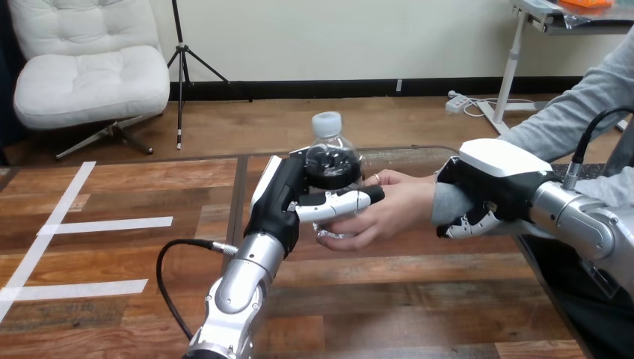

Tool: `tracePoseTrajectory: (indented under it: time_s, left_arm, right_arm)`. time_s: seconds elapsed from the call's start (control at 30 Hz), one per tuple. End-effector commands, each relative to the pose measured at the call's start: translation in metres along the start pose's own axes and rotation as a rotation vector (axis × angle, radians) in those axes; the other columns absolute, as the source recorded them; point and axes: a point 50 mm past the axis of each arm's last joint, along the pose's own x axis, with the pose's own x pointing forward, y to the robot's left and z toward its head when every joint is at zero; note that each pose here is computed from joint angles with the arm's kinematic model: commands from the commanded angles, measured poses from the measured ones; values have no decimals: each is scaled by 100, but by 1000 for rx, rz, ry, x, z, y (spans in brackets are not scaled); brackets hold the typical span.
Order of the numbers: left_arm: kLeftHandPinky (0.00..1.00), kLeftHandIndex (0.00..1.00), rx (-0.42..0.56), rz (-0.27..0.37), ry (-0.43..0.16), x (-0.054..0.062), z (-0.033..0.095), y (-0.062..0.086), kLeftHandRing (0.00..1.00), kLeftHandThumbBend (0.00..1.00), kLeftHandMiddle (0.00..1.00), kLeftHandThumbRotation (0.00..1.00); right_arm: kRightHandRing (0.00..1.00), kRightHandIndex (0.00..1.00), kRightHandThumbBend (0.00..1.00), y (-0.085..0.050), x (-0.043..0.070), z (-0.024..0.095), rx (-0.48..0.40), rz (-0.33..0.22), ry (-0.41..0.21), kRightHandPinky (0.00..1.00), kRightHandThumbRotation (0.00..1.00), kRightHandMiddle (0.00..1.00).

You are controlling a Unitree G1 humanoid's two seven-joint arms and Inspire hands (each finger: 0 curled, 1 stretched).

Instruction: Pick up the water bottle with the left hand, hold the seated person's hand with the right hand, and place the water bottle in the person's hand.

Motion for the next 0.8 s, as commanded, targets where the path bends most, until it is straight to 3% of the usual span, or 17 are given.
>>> tracePoseTrajectory:
  time_s: [0.0,0.23,0.77]
  left_arm:
    - [63,77,7,-21,-91,21,29,0,71,89,75,38]
    - [72,85,8,-12,-91,20,29,3,78,92,80,50]
    - [78,91,-33,-14,-86,19,27,7,85,99,87,66]
  right_arm:
    - [28,34,47,-32,9,19,31,-147,-93,24,0,34]
    - [29,34,47,-32,9,19,34,-141,-86,25,0,34]
    - [28,34,47,-32,8,18,22,-137,-87,24,0,34]
